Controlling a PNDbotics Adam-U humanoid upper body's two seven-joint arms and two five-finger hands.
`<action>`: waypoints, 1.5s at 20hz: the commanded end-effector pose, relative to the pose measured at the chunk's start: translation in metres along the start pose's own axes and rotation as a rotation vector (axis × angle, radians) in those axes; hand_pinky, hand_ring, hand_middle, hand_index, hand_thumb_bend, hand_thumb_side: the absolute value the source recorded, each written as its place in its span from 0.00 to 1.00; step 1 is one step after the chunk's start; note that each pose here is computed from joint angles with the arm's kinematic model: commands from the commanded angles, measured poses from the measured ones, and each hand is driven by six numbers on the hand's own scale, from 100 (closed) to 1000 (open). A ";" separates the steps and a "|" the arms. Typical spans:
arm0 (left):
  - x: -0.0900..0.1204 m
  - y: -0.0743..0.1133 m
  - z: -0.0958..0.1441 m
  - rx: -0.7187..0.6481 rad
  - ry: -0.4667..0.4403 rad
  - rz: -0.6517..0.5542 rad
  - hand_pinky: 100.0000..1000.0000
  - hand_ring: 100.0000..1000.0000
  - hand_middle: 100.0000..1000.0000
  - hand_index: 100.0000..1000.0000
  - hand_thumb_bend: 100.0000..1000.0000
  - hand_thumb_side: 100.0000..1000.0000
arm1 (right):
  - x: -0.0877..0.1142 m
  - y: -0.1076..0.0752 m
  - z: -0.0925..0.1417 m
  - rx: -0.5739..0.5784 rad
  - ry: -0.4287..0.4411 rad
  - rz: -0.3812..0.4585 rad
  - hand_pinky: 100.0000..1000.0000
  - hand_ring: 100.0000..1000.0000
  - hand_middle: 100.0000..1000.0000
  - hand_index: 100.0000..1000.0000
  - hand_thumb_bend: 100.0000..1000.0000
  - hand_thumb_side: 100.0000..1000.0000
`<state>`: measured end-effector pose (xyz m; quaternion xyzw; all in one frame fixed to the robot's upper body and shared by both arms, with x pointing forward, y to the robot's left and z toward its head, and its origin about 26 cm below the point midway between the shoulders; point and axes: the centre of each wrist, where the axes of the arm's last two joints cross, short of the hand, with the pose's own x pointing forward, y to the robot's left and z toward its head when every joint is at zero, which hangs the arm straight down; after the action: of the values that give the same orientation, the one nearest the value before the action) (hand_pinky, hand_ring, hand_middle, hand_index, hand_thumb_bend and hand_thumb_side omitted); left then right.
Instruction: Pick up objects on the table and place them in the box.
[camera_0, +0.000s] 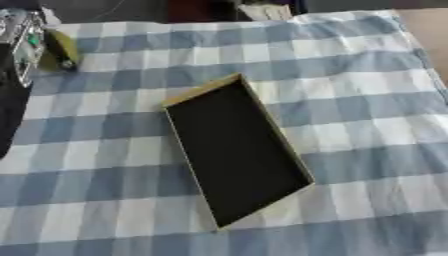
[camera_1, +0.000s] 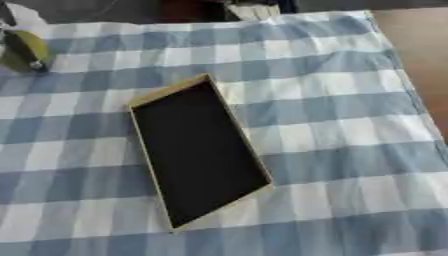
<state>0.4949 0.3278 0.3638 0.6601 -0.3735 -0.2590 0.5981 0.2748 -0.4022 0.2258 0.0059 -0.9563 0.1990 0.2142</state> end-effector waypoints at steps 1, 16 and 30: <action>-0.004 0.015 -0.001 0.036 0.022 0.036 0.40 0.56 0.53 0.68 0.62 0.01 | 0.004 -0.005 -0.004 0.016 -0.008 0.022 0.76 0.71 0.59 0.94 0.00 0.48; 0.001 0.013 0.001 0.042 0.023 0.063 0.09 0.23 0.37 0.40 0.55 0.00 | 0.003 -0.005 -0.001 0.016 0.001 0.018 0.76 0.71 0.59 0.94 0.00 0.48; 0.004 0.008 0.003 0.060 0.043 0.018 0.05 0.13 0.31 0.42 0.66 0.18 | 0.003 -0.004 0.000 0.006 0.012 0.008 0.76 0.71 0.58 0.94 0.00 0.48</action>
<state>0.4985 0.3191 0.3574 0.6685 -0.3699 -0.2426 0.5978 0.2752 -0.4029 0.2214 0.0100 -0.9551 0.1944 0.2233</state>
